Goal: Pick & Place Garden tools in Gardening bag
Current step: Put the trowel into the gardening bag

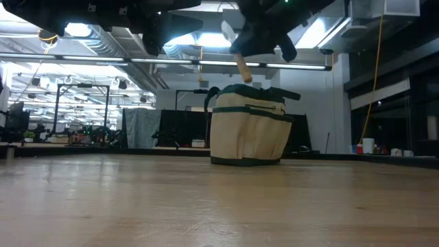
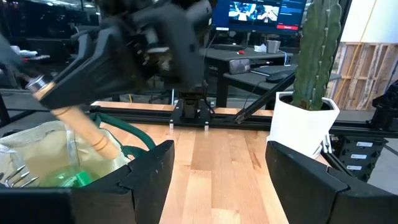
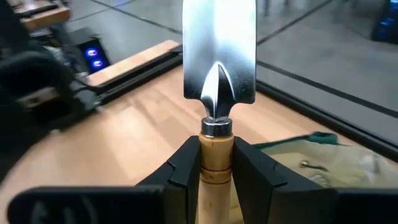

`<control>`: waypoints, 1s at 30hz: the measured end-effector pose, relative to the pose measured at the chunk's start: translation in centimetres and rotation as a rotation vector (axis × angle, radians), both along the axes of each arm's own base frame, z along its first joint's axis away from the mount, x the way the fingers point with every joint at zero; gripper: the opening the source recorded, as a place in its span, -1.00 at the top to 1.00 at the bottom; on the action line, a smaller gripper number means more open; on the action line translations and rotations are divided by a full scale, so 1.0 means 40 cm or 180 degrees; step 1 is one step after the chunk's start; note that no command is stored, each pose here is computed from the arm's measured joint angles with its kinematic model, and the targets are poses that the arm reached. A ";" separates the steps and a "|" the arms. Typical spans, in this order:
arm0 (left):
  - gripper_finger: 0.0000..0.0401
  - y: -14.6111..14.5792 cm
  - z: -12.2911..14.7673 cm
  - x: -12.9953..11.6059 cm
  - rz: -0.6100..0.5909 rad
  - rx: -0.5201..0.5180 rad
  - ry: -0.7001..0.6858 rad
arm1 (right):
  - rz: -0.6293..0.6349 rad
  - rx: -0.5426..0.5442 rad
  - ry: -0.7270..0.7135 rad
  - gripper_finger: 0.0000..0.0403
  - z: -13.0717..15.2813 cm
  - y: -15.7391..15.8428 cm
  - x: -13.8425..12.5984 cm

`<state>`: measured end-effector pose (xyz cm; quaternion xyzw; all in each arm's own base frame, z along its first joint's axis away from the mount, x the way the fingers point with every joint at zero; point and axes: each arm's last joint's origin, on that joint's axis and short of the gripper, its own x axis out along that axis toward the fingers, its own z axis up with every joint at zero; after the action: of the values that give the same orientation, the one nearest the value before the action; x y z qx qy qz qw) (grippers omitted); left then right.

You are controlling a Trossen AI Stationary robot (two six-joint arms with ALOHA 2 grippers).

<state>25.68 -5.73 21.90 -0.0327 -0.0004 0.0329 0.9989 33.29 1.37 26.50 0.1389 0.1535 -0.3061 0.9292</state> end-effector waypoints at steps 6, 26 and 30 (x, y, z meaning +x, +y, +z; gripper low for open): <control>-0.25 0.000 0.000 0.000 0.0000 0.0000 0.0001 | -0.0279 0.0020 0.0008 0.58 -0.022 -0.028 0.011; -0.25 0.000 0.000 0.000 -0.0002 0.0000 0.0001 | -0.0829 0.0184 0.0024 0.58 -0.050 -0.094 0.008; -0.25 0.000 0.000 0.000 -0.0001 0.0000 0.0001 | -0.0858 0.0247 0.0059 0.58 -0.057 -0.094 0.005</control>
<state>25.68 -5.73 21.89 -0.0326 -0.0003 0.0328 0.9989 33.50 -2.37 24.23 0.1913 0.1538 -0.4232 0.8722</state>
